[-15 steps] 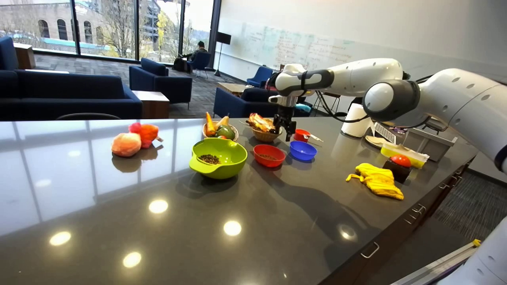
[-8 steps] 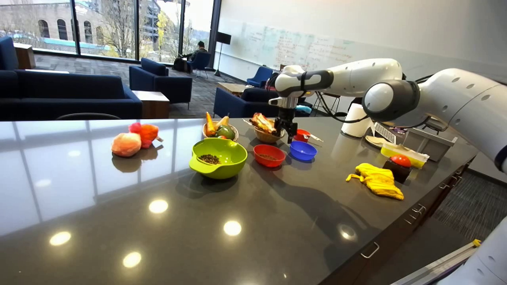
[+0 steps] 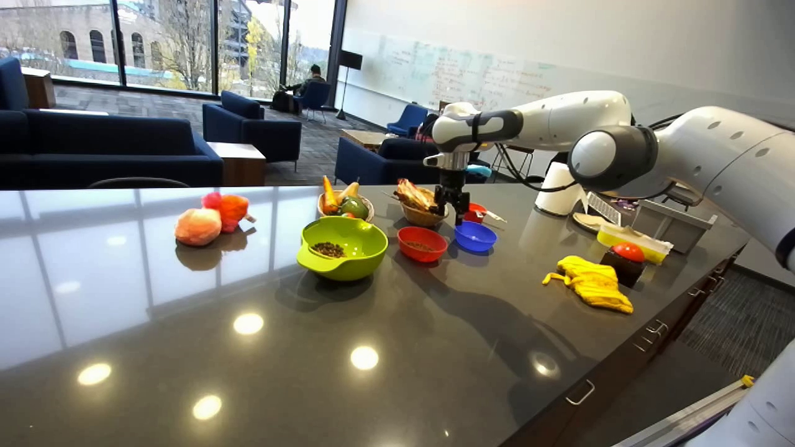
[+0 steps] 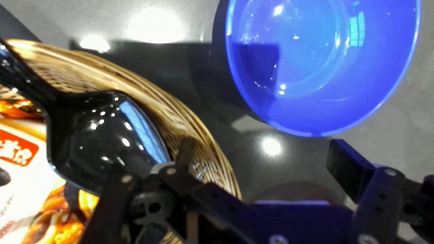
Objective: Remove the spoon in the yellow basket and use it to stir the content in the orange bowl
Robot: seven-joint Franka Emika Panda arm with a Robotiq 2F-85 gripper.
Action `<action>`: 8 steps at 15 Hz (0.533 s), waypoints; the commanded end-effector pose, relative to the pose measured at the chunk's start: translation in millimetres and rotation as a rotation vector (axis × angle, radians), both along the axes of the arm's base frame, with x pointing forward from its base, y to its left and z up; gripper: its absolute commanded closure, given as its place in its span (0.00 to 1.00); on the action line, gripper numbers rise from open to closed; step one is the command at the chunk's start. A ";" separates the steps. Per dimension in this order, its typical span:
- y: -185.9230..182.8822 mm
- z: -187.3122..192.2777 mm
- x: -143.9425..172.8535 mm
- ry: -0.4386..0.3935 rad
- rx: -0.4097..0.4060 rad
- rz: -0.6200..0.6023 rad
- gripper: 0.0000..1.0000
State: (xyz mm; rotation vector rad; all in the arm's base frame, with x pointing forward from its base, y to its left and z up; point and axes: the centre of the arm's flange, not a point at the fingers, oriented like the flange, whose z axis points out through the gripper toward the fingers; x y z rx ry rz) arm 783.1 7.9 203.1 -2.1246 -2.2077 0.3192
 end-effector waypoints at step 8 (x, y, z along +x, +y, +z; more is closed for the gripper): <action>-10.5 21.8 -44.5 0.020 -0.110 -0.147 0.00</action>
